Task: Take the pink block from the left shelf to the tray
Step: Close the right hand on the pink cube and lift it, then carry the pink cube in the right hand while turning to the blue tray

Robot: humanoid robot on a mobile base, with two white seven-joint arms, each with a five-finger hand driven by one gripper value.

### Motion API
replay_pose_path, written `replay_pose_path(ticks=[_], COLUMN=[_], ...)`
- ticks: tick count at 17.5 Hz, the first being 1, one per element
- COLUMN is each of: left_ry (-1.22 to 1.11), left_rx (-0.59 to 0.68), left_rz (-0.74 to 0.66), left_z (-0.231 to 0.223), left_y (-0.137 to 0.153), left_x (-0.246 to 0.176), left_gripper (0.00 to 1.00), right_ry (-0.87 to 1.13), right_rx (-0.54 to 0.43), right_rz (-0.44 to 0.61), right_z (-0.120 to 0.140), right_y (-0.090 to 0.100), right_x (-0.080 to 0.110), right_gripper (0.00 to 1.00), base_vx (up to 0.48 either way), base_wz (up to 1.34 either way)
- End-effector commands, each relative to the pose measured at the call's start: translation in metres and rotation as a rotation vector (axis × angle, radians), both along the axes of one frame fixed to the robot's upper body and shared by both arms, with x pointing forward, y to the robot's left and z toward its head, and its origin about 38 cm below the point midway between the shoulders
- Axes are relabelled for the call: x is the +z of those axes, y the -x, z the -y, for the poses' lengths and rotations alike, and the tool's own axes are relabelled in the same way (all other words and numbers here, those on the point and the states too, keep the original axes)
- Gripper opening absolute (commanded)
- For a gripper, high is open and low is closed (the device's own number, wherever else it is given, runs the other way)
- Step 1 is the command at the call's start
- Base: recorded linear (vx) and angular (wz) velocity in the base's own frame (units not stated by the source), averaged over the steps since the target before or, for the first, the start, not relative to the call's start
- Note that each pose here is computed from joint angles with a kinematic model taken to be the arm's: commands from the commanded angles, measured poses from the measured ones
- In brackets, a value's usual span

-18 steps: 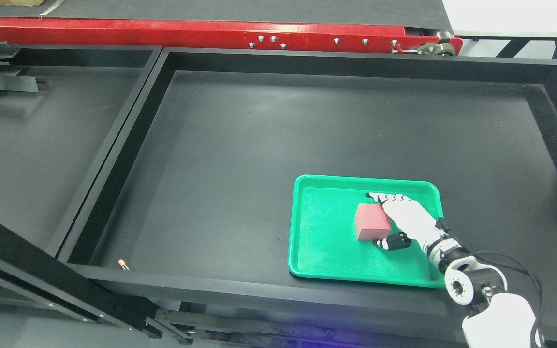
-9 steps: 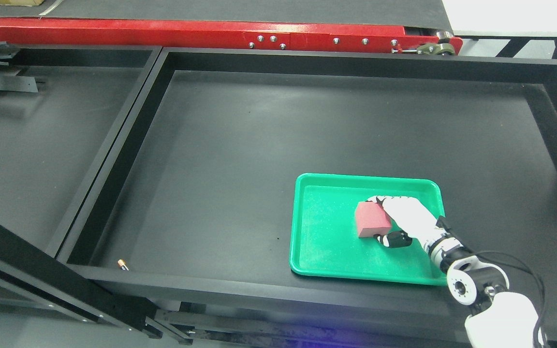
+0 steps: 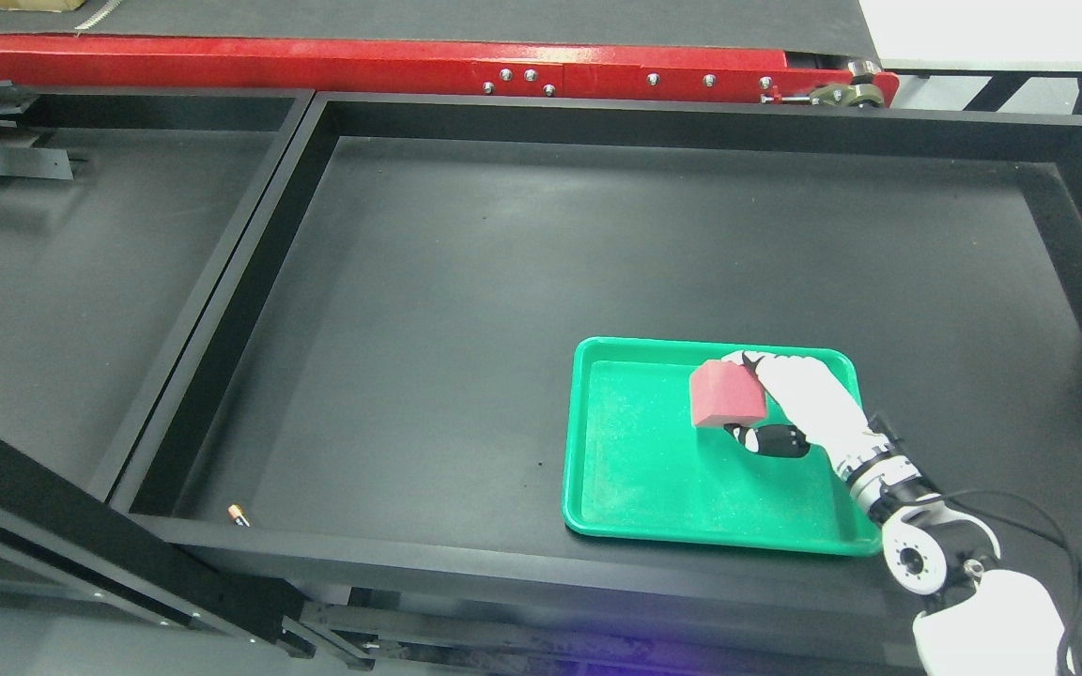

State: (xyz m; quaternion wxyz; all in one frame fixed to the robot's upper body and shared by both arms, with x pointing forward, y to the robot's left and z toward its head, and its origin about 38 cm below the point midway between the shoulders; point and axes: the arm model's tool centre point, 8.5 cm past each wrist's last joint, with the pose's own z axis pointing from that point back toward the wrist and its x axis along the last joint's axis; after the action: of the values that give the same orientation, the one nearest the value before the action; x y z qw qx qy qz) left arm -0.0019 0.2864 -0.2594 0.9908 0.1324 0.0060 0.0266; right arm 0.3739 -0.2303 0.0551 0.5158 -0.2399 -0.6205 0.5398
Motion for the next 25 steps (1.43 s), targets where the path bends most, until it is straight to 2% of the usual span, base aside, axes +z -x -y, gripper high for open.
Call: replay_pose_path(ticks=[1, 9, 13, 18, 25], left_ry=[-0.017, -0.017, -0.017, -0.017, -0.017], left_rx=[-0.004, -0.004, -0.004, -0.004, -0.004], left_rz=[0.047, 0.047, 0.047, 0.047, 0.047], left_z=[-0.011, -0.011, -0.011, -0.011, -0.011], left_y=[-0.025, -0.025, -0.025, -0.025, -0.025], left_x=[0.001, 0.001, 0.001, 0.001, 0.001], left_gripper=[1.0, 1.0, 1.0, 1.0, 1.0], right_ry=[-0.145, -0.312, -0.331, -0.351, -0.344], right_rx=[-0.025, -0.037, -0.037, -0.037, -0.041], right_rz=[0.094, 0.36, 0.371, 0.34, 0.347], right_z=[0.019, 0.018, 0.013, 0.004, 0.008], right_y=[0.004, 0.019, 0.021, 0.033, 0.045], right_x=[0.019, 0.046, 0.047, 0.036, 0.038], right_gripper=[0.04, 0.04, 0.04, 0.05, 0.05], base_vx=[0.0, -0.01, -0.066, -0.108, -0.12], base_wz=[0.0, 0.02, 0.15, 0.39, 0.7])
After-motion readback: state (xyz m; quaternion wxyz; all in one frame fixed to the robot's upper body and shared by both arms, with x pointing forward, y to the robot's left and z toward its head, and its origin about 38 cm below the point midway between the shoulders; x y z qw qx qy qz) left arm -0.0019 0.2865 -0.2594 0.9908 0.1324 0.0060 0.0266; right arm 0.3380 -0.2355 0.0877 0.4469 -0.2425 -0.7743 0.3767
